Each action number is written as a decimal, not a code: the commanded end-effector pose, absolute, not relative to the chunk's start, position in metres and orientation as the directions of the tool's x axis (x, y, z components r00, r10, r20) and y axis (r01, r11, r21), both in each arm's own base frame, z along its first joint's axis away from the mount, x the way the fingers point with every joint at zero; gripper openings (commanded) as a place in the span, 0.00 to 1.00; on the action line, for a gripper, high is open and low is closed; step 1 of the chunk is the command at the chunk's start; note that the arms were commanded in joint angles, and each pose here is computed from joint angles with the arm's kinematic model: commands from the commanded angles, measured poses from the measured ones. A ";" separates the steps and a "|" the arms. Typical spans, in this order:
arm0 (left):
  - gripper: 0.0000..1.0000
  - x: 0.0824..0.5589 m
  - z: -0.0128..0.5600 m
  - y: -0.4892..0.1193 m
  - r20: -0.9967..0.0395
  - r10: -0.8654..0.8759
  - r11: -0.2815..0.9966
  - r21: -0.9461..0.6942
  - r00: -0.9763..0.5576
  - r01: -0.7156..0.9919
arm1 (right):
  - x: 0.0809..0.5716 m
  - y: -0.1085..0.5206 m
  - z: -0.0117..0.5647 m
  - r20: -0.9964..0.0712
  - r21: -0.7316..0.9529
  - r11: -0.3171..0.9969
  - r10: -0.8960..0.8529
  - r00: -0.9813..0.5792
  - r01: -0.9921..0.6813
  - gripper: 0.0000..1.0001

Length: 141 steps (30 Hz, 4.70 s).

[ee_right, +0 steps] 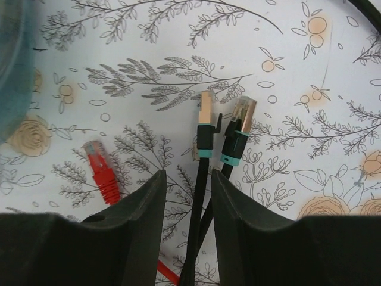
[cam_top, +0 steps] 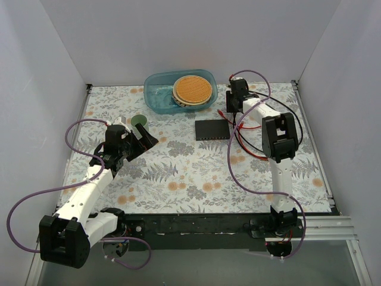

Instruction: Insert the plug into the switch port

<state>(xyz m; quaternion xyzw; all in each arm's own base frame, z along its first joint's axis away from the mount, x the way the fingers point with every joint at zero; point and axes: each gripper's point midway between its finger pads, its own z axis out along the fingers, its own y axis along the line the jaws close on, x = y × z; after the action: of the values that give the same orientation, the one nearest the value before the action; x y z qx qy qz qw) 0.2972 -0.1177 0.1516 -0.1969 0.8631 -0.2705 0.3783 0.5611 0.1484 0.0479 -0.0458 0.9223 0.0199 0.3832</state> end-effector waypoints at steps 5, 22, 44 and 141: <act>0.98 0.295 0.151 -0.122 -0.531 -0.548 0.763 -0.634 -0.646 -0.126 | 0.567 0.136 0.042 -0.704 -0.025 0.998 -0.054 -0.708 -0.051 0.43; 0.98 0.291 0.195 -0.132 -0.612 -0.542 0.727 -0.685 -0.576 0.044 | 0.529 0.165 0.169 -0.821 0.100 0.966 -0.055 -0.569 -0.239 0.01; 0.81 0.312 0.229 -0.269 -0.560 -0.409 0.545 -0.783 -0.720 0.300 | 0.272 0.246 0.220 -0.897 0.216 0.674 -0.149 -0.417 -0.706 0.01; 0.00 0.224 0.323 -0.333 -0.818 -0.303 0.196 -0.555 -0.488 0.809 | 0.206 0.271 0.282 -0.779 0.621 -0.119 0.011 -0.627 -0.775 0.01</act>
<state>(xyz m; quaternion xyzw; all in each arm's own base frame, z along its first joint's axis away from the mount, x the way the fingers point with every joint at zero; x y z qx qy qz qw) 0.2335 -0.3318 0.2996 0.1877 0.6470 -0.5855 0.4510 0.2086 0.2721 0.2711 -0.3125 0.6178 0.6632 0.2844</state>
